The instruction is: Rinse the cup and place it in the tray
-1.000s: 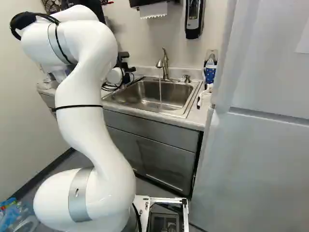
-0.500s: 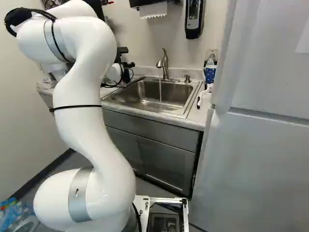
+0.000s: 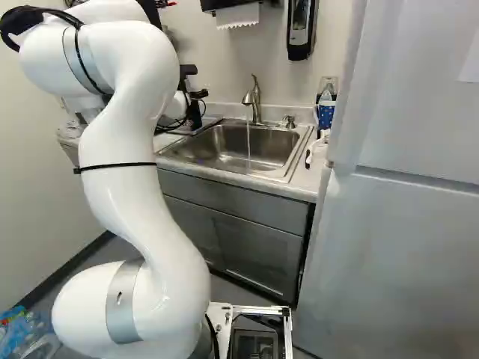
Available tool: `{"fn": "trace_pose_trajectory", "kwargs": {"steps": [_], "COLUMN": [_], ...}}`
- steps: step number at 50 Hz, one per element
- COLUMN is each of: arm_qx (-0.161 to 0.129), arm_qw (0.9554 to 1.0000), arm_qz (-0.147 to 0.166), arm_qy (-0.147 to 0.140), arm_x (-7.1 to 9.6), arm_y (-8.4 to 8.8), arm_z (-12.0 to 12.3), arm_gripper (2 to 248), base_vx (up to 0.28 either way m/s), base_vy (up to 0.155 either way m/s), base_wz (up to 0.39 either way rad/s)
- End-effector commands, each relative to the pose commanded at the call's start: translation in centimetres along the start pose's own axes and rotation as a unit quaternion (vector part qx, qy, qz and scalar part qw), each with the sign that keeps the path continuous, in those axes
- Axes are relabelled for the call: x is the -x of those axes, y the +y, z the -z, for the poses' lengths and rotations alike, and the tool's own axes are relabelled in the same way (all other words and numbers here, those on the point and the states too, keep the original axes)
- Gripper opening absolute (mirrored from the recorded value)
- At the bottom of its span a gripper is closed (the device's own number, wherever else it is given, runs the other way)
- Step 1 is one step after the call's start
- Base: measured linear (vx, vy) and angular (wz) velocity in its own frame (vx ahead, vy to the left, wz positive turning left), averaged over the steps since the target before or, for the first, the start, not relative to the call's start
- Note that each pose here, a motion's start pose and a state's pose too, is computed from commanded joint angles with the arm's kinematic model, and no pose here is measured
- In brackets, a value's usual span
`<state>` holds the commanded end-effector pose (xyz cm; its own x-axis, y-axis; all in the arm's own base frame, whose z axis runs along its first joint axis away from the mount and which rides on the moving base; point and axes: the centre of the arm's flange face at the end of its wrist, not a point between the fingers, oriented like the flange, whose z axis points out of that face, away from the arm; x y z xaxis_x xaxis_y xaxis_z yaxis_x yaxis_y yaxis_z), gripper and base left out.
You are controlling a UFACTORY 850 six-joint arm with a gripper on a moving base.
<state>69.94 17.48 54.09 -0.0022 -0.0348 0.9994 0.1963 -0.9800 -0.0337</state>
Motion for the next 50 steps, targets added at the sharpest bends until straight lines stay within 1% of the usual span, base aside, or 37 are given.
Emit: {"fn": "trace_pose_trajectory", "kwargs": {"steps": [7,12,50], "arm_qx": [0.002,0.006,0.046], "arm_qw": [1.0000,0.9999,0.9981], "arm_qz": [0.000,0.000,0.000], "arm_qy": [0.006,0.011,0.041], "arm_x": [-0.8,-1.4,-6.4], "arm_y": [0.3,0.8,6.5], "arm_z": [0.1,0.2,2.7], "arm_gripper": [247,247,247], "base_vx": [0.000,0.000,0.000], "base_vy": [0.000,0.000,0.000], "base_wz": [0.000,0.000,0.000]}}
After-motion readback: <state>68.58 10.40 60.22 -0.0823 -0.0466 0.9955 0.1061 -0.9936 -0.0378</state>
